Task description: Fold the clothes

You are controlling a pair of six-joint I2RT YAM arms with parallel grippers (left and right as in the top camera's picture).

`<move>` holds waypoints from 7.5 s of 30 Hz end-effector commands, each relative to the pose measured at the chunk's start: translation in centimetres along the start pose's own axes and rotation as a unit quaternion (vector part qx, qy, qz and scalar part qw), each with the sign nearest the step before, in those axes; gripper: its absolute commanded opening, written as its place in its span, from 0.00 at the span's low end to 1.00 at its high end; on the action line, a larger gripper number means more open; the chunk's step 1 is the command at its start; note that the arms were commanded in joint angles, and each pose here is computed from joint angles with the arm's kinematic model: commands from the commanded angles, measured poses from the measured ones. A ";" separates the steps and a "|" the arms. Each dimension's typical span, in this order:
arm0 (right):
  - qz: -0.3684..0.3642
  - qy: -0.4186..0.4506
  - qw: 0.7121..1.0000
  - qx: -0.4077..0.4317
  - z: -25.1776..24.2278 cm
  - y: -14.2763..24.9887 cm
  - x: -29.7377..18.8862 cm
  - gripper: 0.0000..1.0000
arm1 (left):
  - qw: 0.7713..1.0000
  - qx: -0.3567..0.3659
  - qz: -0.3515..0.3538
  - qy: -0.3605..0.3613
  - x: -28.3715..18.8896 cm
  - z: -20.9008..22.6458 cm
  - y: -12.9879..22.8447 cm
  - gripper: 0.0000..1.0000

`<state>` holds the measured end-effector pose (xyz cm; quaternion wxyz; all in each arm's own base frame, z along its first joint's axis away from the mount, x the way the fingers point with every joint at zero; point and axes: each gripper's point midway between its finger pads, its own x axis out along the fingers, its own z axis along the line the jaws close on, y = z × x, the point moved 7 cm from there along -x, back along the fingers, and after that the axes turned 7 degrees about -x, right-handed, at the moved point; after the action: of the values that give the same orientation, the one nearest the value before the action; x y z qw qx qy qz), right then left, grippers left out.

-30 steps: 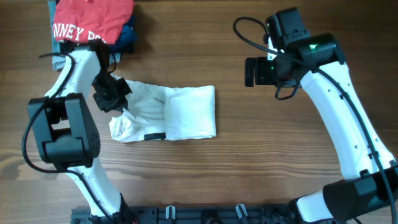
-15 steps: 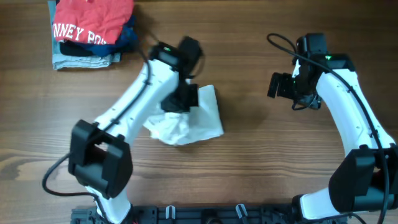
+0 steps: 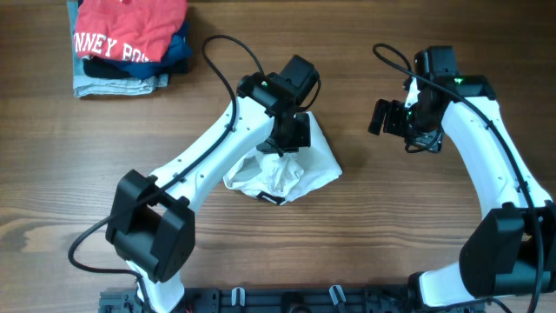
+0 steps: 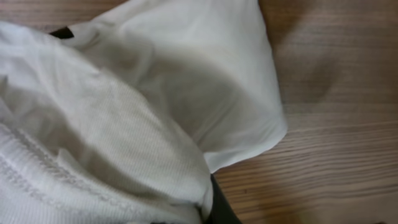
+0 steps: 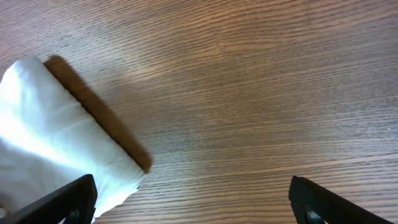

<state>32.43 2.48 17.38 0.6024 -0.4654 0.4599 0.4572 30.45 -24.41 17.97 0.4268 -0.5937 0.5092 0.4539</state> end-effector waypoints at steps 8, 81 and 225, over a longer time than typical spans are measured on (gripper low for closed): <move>0.002 -0.017 1.000 0.002 0.3 0.1 0.0 1.00 | 0.998 -0.047 0.012 -0.029 -0.8 5.1 -3.1 0.04; 0.001 -0.035 0.999 -0.023 0.7 0.0 0.0 1.00 | 0.953 -0.244 0.095 -0.151 -0.1 27.2 -11.3 0.04; -0.047 0.153 0.931 -0.329 22.9 10.4 4.1 0.04 | 0.910 -0.402 -0.010 -0.098 -5.0 30.6 -6.3 1.00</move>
<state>24.60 28.69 11.89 0.2999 -0.7231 0.3300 0.5276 33.33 6.94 16.50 0.2042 -0.6746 0.2356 0.6691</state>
